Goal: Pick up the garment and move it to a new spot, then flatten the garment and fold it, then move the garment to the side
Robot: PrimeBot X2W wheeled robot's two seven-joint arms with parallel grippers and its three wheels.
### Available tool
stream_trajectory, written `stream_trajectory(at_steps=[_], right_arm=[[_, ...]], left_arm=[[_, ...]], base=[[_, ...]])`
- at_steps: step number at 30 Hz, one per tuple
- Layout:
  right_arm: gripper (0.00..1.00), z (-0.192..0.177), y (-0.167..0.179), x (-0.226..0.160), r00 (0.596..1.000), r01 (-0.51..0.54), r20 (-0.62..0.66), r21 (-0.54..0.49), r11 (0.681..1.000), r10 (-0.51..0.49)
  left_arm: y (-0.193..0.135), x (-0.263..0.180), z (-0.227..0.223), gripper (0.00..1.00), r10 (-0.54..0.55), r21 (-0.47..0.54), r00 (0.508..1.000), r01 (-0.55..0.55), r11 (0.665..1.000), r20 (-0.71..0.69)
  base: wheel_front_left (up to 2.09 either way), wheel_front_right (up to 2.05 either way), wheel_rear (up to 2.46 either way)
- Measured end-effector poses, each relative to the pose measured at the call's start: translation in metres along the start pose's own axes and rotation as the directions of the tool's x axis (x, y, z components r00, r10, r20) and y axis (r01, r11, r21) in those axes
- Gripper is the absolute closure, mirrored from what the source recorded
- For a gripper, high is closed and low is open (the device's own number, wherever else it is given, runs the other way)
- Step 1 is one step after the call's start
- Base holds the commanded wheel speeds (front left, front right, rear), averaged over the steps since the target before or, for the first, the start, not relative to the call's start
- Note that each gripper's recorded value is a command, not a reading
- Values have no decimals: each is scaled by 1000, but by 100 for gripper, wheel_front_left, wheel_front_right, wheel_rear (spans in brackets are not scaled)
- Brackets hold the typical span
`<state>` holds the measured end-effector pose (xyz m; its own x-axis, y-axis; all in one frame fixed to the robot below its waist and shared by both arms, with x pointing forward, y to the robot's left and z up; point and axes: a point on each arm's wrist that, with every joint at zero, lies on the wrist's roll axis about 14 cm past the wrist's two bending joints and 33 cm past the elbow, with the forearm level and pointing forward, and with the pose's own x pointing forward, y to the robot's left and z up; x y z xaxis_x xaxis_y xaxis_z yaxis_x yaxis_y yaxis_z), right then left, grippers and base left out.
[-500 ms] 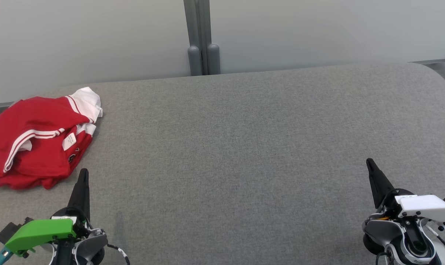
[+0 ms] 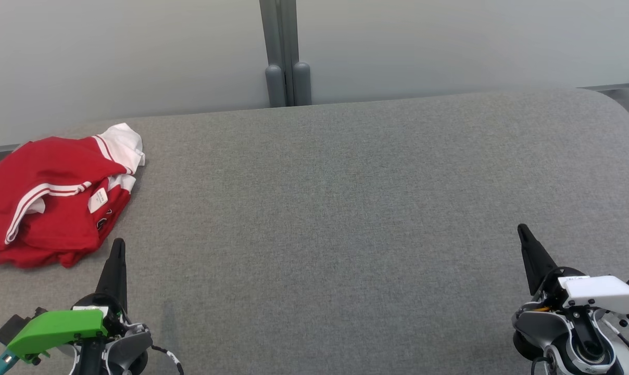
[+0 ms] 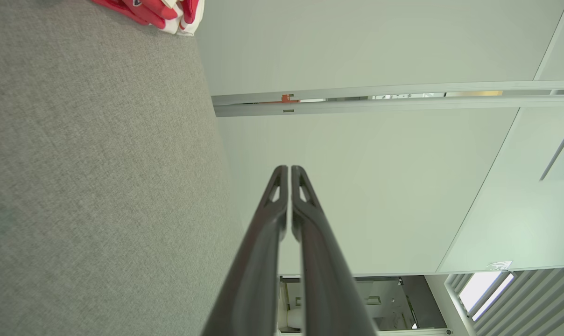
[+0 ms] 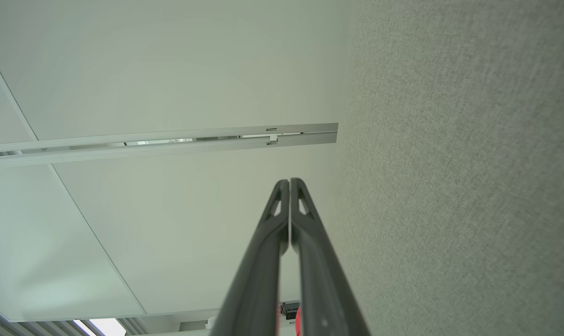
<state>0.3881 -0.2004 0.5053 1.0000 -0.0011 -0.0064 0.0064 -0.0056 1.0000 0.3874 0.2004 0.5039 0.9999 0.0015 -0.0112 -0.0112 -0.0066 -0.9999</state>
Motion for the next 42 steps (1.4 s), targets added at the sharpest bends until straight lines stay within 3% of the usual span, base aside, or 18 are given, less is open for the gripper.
stream_trajectory(at_steps=[19, 20, 27, 36, 42], right_arm=[[100, 0, 0, 0, 1000, 0, 0, 0, 1000, 0], [0, 0, -2, -1, 1000, 5, 0, 1, 1000, -5], [0, -4, -35, -16, 995, 103, 2, 18, 994, -103], [0, -11, -30, -14, 996, 89, 3, -26, 996, -89], [0, -10, -26, -13, 997, 79, 15, -131, 988, -78]], left_arm=[[0, 0, 0, 100, 0, 0, 1000, 0, 1000, 0], [2, -1, 0, 0, 6, -1, 1000, -6, 1000, 0], [36, -16, -4, 0, 107, -18, 994, -107, 994, -2], [23, -12, -8, 0, 66, 2, 998, -66, 998, 10], [21, -12, -7, 0, 62, 97, 998, -64, 993, 23]], base=[[0, 0, 0], [0, 0, 0], [0, 0, 0], [0, 0, 0], [0, 0, 0]])
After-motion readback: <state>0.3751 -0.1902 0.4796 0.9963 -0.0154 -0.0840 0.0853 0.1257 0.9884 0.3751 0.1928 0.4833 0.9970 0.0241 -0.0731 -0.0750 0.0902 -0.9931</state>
